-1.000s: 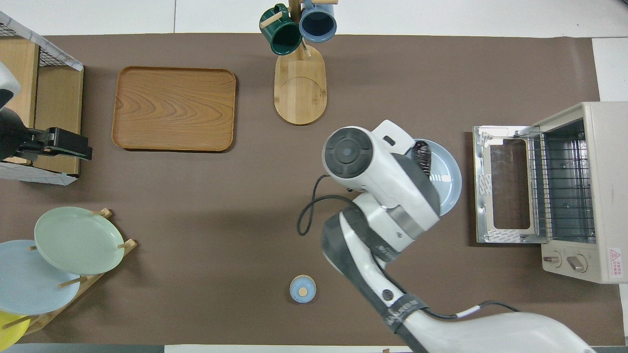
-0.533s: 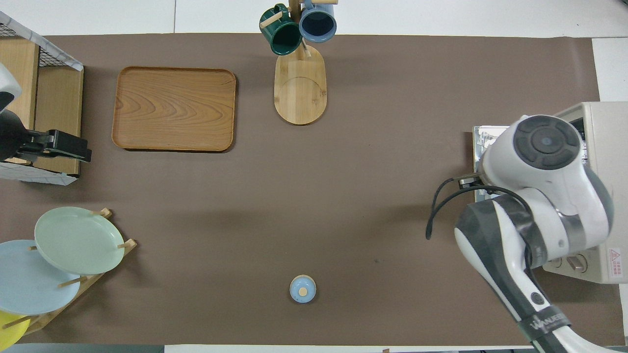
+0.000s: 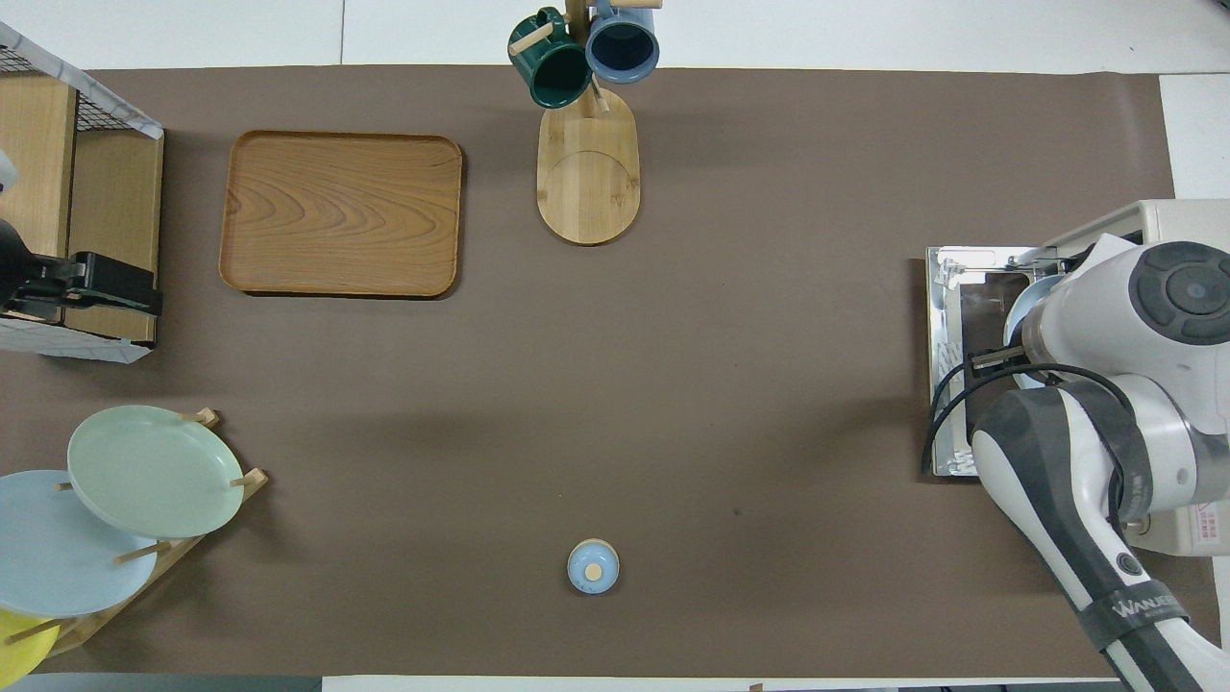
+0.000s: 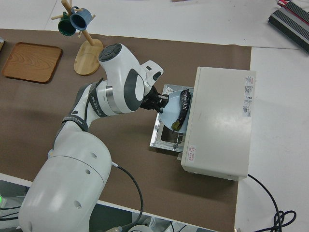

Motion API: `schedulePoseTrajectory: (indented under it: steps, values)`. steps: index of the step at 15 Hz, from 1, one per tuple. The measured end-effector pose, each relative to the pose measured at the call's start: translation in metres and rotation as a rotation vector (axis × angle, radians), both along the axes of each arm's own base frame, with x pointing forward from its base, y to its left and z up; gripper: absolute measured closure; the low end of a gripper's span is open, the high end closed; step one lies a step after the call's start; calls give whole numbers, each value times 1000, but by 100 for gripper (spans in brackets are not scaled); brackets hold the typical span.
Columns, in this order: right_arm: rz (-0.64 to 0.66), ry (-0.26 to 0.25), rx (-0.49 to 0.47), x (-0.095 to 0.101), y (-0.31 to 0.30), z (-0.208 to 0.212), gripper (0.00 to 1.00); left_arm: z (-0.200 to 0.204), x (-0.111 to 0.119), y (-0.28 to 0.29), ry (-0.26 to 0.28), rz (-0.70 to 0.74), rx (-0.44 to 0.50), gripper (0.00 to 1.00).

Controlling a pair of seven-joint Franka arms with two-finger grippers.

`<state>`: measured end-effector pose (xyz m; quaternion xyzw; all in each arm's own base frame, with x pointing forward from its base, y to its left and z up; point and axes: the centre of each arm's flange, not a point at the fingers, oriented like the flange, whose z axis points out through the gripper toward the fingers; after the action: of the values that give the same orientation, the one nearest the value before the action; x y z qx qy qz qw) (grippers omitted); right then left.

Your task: Put eggplant into oven

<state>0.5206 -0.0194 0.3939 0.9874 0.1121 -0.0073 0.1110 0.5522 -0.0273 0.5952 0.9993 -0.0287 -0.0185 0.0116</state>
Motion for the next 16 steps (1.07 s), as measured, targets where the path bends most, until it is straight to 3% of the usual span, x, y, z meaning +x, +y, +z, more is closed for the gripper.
schedulePoseTrajectory:
  steps: [9,13,16]
  values:
    - [11,2,6,-6,-23,-11,95,0,0,-4,1,-8,0,0]
    - [10,28,-1,-4,-19,-4,60,-1,0,-3,2,-8,7,0]
    - [25,26,30,7,13,23,56,-1,0,-3,2,-9,17,0]
